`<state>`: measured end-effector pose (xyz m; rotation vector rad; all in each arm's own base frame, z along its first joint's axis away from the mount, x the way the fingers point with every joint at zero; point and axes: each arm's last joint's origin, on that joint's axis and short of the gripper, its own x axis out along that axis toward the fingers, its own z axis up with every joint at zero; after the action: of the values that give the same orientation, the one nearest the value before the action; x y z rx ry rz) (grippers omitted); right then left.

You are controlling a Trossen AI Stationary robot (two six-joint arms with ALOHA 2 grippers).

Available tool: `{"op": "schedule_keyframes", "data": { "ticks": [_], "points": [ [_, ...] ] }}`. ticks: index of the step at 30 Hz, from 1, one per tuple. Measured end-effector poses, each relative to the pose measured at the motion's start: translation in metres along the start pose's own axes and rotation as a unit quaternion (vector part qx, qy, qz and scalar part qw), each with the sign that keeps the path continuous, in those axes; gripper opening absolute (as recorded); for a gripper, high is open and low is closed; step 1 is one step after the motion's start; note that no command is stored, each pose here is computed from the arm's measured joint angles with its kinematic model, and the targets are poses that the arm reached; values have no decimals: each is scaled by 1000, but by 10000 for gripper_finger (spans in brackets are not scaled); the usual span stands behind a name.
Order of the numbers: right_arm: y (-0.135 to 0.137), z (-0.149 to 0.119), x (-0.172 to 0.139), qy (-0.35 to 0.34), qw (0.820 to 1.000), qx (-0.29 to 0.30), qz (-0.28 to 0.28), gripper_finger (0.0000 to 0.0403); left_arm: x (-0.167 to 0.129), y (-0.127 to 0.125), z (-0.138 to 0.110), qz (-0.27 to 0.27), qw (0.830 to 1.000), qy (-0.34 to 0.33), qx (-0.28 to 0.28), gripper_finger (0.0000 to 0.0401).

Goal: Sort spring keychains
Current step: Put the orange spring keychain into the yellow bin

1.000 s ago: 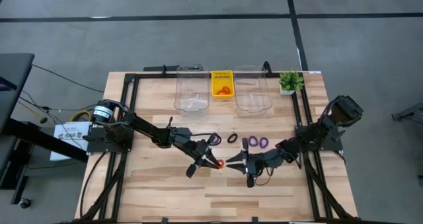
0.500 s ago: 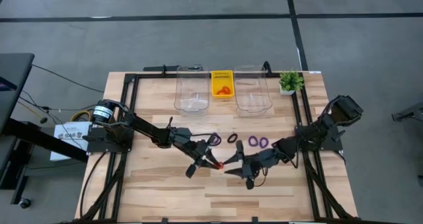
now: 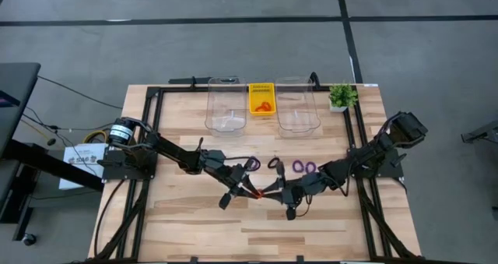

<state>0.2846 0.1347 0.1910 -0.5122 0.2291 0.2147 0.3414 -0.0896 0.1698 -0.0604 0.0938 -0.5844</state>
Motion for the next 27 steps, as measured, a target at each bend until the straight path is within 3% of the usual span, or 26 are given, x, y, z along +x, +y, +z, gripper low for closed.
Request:
{"op": "schedule_keyframes", "data": {
  "ticks": [5,12,19,22,27],
  "points": [
    [-7,9,-6,13,1000,-7,-19,19,0,0,0,0,1000,-1,-1,49],
    [-25,51,-23,1,999,26,-43,8,0,0,-7,2,999,33,-14,49],
    [-41,71,-37,18,991,18,-134,3,-1,0,-8,2,999,38,-16,49],
    [-54,78,-44,35,989,36,-140,2,-2,2,-6,6,999,37,-5,49],
    [-55,78,-46,73,988,59,-127,1,-14,8,12,80,997,16,18,49]
  ]
}}
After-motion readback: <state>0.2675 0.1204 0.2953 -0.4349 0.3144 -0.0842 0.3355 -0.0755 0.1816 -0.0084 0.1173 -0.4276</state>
